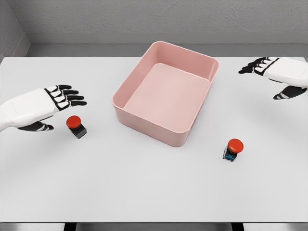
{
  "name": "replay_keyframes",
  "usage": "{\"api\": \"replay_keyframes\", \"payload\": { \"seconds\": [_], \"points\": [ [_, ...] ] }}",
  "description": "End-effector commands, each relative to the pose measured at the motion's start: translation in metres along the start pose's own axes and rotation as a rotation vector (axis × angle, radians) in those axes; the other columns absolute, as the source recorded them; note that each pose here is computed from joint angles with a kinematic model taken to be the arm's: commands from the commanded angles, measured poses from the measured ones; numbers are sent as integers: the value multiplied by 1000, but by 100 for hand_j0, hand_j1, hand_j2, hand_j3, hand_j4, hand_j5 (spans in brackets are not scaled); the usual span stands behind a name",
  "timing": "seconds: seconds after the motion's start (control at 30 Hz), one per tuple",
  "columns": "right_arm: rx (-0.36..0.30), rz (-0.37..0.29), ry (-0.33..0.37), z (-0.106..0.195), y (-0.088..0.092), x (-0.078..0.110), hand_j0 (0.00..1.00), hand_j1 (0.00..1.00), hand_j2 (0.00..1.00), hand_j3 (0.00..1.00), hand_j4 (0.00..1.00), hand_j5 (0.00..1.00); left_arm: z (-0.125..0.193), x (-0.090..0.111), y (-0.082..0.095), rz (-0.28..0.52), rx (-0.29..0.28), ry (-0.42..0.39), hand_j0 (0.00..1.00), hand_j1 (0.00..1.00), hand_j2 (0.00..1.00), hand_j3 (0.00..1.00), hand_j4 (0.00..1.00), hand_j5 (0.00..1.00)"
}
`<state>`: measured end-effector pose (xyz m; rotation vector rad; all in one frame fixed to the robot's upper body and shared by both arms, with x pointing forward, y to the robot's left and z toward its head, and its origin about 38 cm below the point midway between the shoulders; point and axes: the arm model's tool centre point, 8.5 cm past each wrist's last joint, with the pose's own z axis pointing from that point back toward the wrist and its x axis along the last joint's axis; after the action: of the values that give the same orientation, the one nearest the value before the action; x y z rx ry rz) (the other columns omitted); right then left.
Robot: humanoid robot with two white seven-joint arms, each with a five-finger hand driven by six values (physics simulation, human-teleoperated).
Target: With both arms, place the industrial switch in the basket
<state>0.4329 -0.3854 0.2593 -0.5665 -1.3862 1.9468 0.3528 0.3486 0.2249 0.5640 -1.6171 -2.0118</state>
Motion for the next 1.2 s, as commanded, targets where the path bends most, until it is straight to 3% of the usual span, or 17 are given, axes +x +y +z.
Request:
{"api": "replay_keyframes", "payload": {
  "seconds": [0.0,0.07,0.17,0.2,0.3,0.43,0.53,0.6,0.67,0.77,0.97,1.07,1.17],
  "points": [
    [-10,-2,-2,0,-2,1,100,100,100,100,100,100,1,-1,1,2,4,3,100,100,100,100,100,100],
    [-17,2,1,2,-3,0,100,100,100,100,100,100,1,-1,0,-7,-1,5,100,100,100,100,100,100],
    [-23,54,-58,-2,-15,21,100,100,100,100,100,100,3,-5,3,-66,-15,28,100,100,100,100,100,100],
    [-20,54,-58,0,-10,21,100,100,100,100,100,100,2,-4,0,-93,-33,30,100,100,100,100,100,100],
    [-205,17,-83,-4,-2,26,100,100,100,100,100,100,-7,0,-8,-102,-30,25,100,100,100,100,100,100],
    [-159,33,-47,13,1,17,100,100,100,100,100,100,-15,6,-23,-77,-35,14,100,100,100,100,100,100],
    [-73,33,-30,21,14,14,100,100,100,100,100,100,-18,-2,-41,-34,-41,49,100,100,100,100,100,100],
    [-20,31,-45,19,22,20,100,100,100,100,100,100,-19,-6,-47,-15,-41,64,100,100,100,100,100,100],
    [50,56,-96,14,24,37,100,100,100,100,100,100,-17,-13,-56,10,-49,91,100,100,100,100,100,100],
    [80,87,-122,17,20,47,100,100,100,100,100,100,-15,-21,-61,23,-58,116,100,100,100,100,100,100],
    [191,90,-138,20,36,54,100,100,100,100,100,100,-29,-12,-64,22,-39,94,100,100,100,100,100,100],
    [195,80,-140,21,41,55,100,100,100,100,100,100,-34,-4,-70,32,-48,69,100,100,100,100,100,100],
    [244,79,-148,21,49,58,100,100,100,100,100,100,-36,-3,-71,35,-49,64,100,100,100,100,100,100]
  ]
}}
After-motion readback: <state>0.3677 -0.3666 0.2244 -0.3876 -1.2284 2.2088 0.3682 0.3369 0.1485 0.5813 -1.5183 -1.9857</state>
